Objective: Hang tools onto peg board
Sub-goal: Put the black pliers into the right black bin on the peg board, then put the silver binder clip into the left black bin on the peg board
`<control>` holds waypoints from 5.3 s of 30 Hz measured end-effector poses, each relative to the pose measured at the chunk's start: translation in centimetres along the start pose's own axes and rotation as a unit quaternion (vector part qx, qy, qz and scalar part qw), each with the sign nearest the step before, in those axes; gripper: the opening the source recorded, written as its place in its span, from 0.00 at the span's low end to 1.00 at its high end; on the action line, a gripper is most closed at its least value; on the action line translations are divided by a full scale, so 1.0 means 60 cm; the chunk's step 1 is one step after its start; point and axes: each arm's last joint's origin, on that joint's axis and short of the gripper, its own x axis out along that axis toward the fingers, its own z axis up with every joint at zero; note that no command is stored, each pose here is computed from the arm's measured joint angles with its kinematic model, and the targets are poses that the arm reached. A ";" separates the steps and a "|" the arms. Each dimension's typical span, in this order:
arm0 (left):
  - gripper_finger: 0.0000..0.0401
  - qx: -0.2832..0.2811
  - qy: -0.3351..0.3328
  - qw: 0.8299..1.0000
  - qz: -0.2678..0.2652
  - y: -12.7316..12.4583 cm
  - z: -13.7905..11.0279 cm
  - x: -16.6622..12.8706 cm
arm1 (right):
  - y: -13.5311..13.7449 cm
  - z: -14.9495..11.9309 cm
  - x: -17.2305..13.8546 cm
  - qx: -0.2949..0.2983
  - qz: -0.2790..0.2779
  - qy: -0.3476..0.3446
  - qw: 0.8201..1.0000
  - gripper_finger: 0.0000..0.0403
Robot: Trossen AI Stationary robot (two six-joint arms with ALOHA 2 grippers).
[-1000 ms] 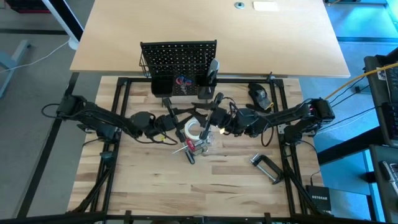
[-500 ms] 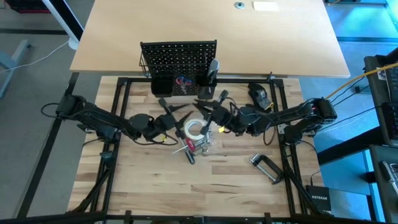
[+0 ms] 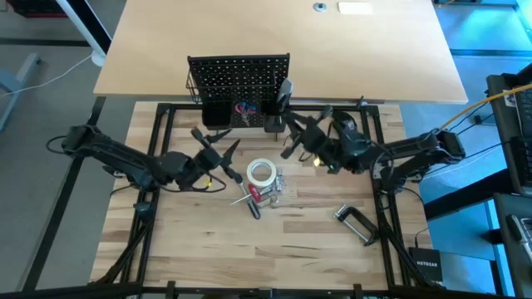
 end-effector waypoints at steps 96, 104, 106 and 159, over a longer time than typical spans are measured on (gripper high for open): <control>0.43 -0.083 0.037 0.960 -0.266 -0.024 -0.071 0.050 | 0.056 -0.243 -0.157 0.085 0.318 0.262 0.907 0.45; 0.43 -0.052 0.097 0.947 -0.302 -0.061 -0.081 0.077 | 0.048 -0.259 -0.155 0.068 0.306 0.279 0.908 0.45; 0.43 -0.047 0.120 0.939 -0.318 -0.073 -0.081 0.085 | 0.048 -0.259 -0.155 0.067 0.301 0.278 0.910 0.45; 0.43 -0.036 0.393 0.813 -0.428 -0.171 -0.206 0.135 | 0.147 -0.376 -0.115 -0.125 0.427 0.334 0.831 0.45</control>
